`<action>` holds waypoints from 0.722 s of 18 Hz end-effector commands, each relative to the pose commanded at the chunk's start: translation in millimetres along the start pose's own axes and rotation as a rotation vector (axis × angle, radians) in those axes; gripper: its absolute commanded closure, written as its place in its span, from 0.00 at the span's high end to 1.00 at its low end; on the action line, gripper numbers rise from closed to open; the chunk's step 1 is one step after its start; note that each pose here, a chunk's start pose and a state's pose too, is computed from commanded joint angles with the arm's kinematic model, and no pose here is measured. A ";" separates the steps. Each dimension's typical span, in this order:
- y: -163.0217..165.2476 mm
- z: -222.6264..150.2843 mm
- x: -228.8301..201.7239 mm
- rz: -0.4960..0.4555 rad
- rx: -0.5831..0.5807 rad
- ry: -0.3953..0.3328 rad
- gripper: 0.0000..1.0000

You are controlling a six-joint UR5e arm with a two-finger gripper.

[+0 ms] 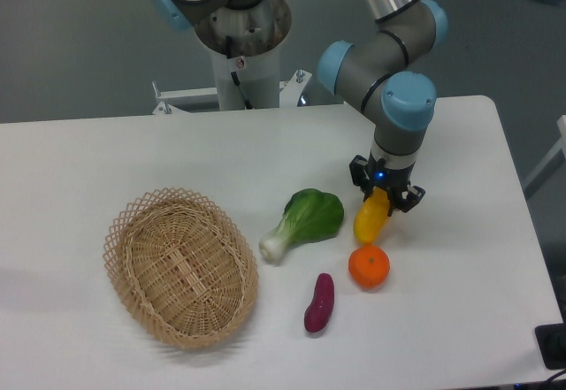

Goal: Pick up the mango from the table
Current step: 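Lift the grasped yellow mango up off the table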

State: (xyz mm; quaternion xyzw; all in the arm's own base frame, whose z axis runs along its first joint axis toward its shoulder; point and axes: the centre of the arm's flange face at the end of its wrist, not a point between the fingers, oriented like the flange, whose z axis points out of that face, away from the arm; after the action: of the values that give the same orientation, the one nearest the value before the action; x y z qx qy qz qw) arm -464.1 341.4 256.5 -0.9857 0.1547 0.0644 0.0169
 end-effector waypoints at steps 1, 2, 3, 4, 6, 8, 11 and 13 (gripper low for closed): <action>7.1 -7.0 -3.3 -0.010 0.010 0.001 0.45; 7.7 -12.3 -8.0 -0.017 0.035 0.002 0.45; 8.7 -18.7 -13.1 -0.027 0.072 0.002 0.45; 10.3 -24.1 -18.0 -0.042 0.105 0.001 0.45; 8.4 -38.2 -25.4 -0.064 0.138 -0.011 0.45; 1.9 -54.6 -33.1 -0.123 0.169 -0.033 0.46; -17.1 -81.7 -45.8 -0.184 0.201 -0.070 0.46; -31.7 -98.2 -52.8 -0.223 0.242 -0.086 0.46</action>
State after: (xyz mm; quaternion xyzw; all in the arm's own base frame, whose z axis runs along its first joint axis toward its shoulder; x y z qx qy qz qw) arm -492.2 382.4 361.2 -0.9839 0.0502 0.0852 0.1490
